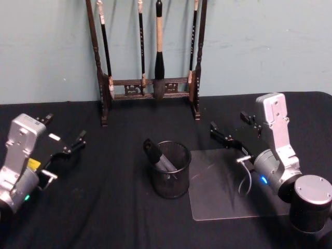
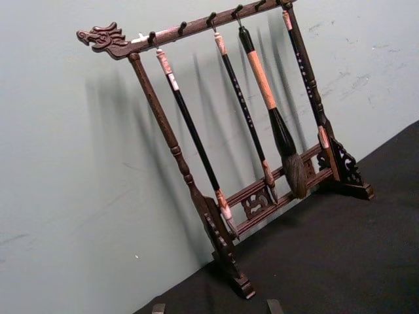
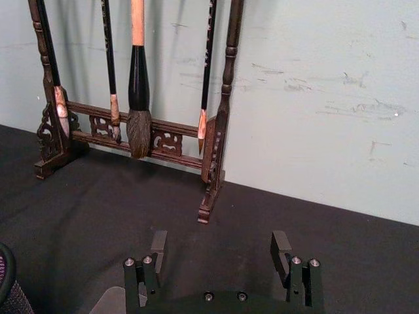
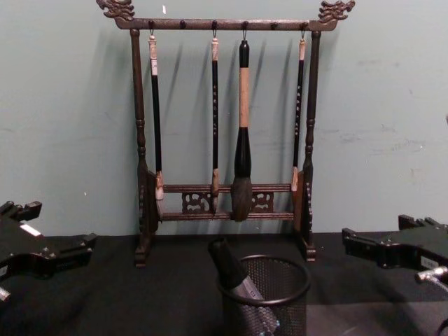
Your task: Pick up the water-based marker from the table and place it into the pen holder.
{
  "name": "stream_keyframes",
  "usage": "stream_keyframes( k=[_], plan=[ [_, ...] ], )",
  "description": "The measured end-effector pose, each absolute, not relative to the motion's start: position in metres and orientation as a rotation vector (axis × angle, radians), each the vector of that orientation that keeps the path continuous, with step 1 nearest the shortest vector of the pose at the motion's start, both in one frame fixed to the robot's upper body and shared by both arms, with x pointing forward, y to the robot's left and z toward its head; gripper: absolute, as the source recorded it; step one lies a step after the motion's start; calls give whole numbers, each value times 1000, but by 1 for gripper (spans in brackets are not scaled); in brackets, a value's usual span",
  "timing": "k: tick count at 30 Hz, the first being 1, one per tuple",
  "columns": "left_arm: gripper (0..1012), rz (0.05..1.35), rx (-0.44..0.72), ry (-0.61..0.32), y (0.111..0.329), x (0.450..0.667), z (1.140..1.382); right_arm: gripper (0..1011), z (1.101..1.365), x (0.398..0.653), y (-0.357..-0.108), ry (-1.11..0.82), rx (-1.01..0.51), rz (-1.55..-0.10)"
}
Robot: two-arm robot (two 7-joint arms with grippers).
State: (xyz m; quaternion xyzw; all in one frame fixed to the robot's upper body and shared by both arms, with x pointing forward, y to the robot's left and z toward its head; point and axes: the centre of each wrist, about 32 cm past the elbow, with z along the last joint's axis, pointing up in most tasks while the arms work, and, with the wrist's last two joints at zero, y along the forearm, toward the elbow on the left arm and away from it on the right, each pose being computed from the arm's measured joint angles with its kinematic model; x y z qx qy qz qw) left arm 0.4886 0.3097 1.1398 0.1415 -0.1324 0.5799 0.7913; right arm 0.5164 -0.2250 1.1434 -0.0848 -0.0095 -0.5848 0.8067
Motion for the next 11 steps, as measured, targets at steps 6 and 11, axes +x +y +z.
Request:
stream_keyframes(
  k=[6,11],
  plan=[
    [1001,1248,304,-285,310,489,1140,1002,1143,516,-225,-20,-181,-1251],
    [1001,1248,304,-285,310,489,1140,1002,1143,516,-225,-20,-181,-1251]
  ],
)
